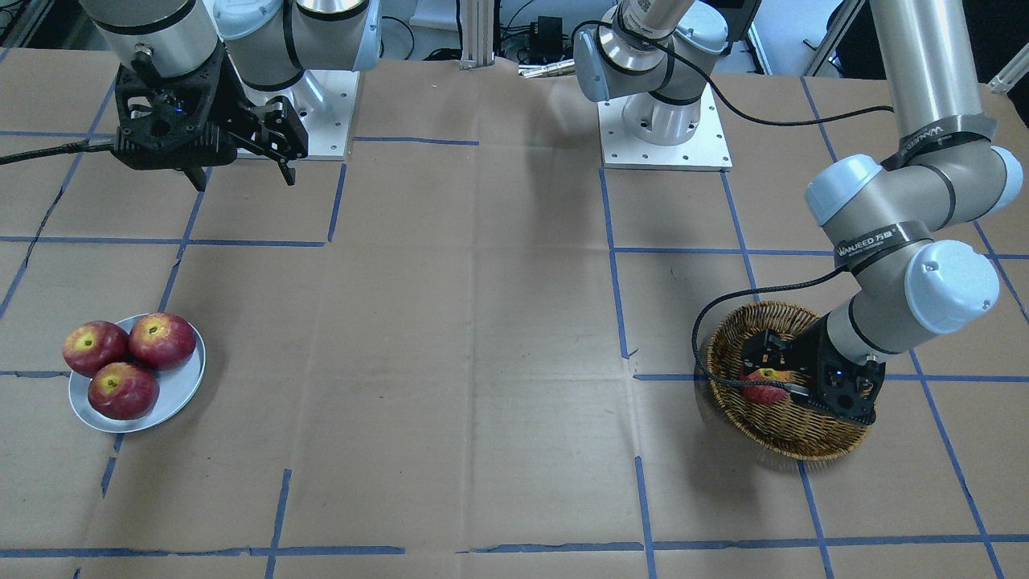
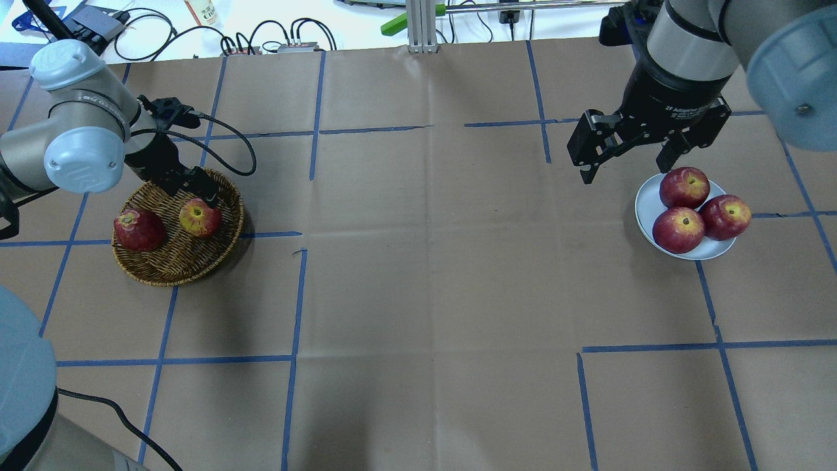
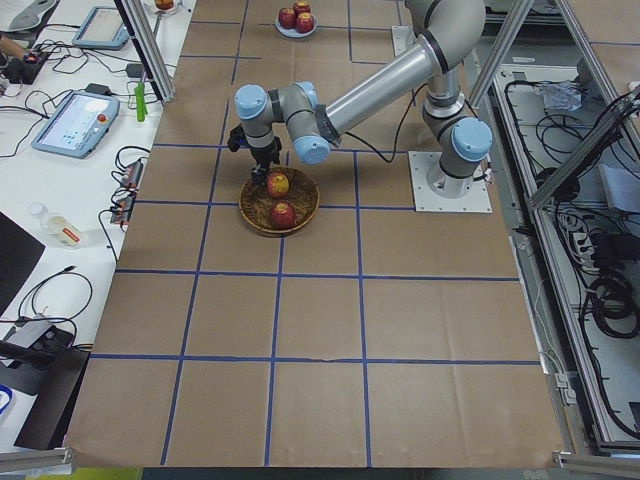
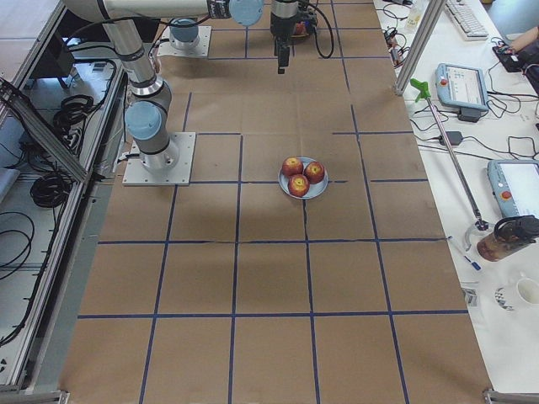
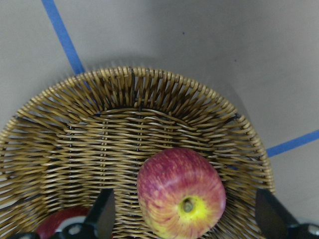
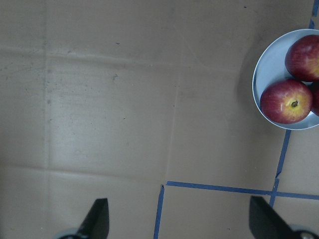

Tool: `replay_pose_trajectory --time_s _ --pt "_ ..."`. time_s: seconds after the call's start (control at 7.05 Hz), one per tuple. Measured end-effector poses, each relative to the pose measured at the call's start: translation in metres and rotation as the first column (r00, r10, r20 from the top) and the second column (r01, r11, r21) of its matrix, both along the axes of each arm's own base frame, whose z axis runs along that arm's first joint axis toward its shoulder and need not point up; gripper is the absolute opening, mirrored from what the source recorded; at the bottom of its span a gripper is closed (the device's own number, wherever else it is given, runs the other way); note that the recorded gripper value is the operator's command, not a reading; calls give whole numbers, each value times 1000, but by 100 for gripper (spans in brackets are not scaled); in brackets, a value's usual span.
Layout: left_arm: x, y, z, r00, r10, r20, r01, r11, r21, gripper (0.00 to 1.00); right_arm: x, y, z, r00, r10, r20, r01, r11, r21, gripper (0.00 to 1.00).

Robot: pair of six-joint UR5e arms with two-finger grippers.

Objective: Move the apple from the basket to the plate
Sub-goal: 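Lower the left gripper into the basket over the yellow-red apple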

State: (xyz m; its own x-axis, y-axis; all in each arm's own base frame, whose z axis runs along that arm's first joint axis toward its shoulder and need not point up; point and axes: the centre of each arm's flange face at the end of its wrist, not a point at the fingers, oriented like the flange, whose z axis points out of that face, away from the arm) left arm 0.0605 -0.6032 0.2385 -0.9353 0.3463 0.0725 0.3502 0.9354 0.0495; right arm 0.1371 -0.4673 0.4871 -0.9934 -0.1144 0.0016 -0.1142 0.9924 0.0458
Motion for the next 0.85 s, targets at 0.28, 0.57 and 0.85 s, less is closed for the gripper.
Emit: replay_pose_trajectory --time_s 0.28,0.57,0.85 --pt "-1 3 -17 1000 2 -9 -2 1000 25 99 0 0 0 1000 0 0 0 1000 0 100" --pt "0 2 -32 1000 3 -7 -3 1000 26 99 0 0 0 1000 0 -1 0 1000 0 100" --pt "-1 3 -40 1000 7 -9 -6 999 32 99 0 0 0 1000 0 -1 0 1000 0 100"
